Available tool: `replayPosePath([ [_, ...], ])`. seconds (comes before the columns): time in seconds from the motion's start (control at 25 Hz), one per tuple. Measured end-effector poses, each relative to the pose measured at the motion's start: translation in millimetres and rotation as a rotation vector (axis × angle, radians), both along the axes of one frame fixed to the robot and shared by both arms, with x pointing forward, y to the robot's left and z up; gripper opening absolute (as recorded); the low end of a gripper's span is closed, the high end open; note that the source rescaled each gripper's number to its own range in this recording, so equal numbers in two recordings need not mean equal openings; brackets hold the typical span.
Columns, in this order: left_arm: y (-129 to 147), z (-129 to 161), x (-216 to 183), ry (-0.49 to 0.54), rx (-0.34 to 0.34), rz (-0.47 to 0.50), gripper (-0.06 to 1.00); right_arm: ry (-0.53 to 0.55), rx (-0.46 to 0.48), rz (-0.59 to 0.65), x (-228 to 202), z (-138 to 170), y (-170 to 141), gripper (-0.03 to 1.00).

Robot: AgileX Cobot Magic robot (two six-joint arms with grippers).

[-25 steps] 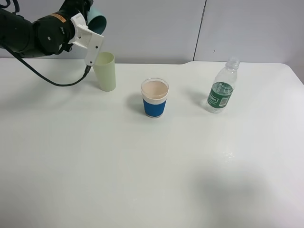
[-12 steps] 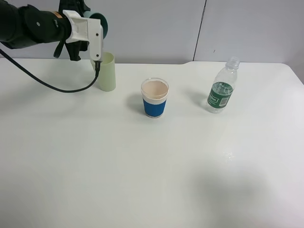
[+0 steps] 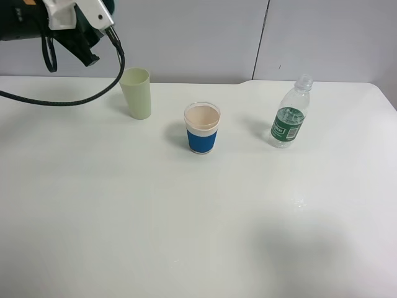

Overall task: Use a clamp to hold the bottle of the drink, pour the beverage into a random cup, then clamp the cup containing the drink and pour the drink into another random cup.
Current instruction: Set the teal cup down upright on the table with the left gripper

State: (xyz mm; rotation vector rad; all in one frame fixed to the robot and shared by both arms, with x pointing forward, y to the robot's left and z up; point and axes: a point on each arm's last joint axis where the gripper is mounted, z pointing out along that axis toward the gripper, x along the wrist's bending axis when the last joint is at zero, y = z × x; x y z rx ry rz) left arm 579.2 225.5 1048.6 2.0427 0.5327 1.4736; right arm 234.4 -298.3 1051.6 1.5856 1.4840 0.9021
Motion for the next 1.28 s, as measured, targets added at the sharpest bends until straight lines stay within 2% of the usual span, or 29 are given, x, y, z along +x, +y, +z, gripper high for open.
replayPosePath([
  [0.04,3.9,0.4,-4.8,0.011,-0.044,0.008,0.01,0.0,0.0,0.0,0.0,0.0,0.0,0.88],
  [0.24,22.7,1.2,-29.3,0.077,-0.353,0.088,0.01,0.0,0.0,0.0,0.0,0.0,0.0,0.88],
  [0.4,34.6,-8.0,-51.5,0.068,-0.581,0.108,0.01,0.0,0.0,0.0,0.0,0.0,0.0,0.88],
  [0.52,36.0,-23.1,-71.6,0.046,-0.707,0.05,0.01,0.0,0.0,0.0,0.0,0.0,0.0,0.88],
  [0.64,33.0,-40.6,-89.4,0.066,-0.791,-0.004,0.01,0.0,0.0,0.0,0.0,0.0,0.0,0.88],
  [0.8,31.1,-58.3,-107.1,0.105,-0.827,-0.025,0.01,0.0,0.0,0.0,0.0,0.0,0.0,0.88],
  [0.92,29.0,-65.3,-113.7,0.136,-0.811,-0.045,0.01,0.0,0.0,0.0,0.0,0.0,0.0,0.88],
  [1.08,20.9,-73.8,-116.6,0.196,-0.73,-0.136,0.01,0.0,0.0,0.0,0.0,0.0,0.0,0.88],
  [1.2,13.7,-87.6,-118.3,0.281,-0.649,-0.215,0.01,0.0,0.0,0.0,0.0,0.0,0.0,0.88],
  [1.28,10.7,-98.2,-118.5,0.336,-0.619,-0.245,0.01,0.0,0.0,0.0,0.0,0.0,0.0,0.88],
])
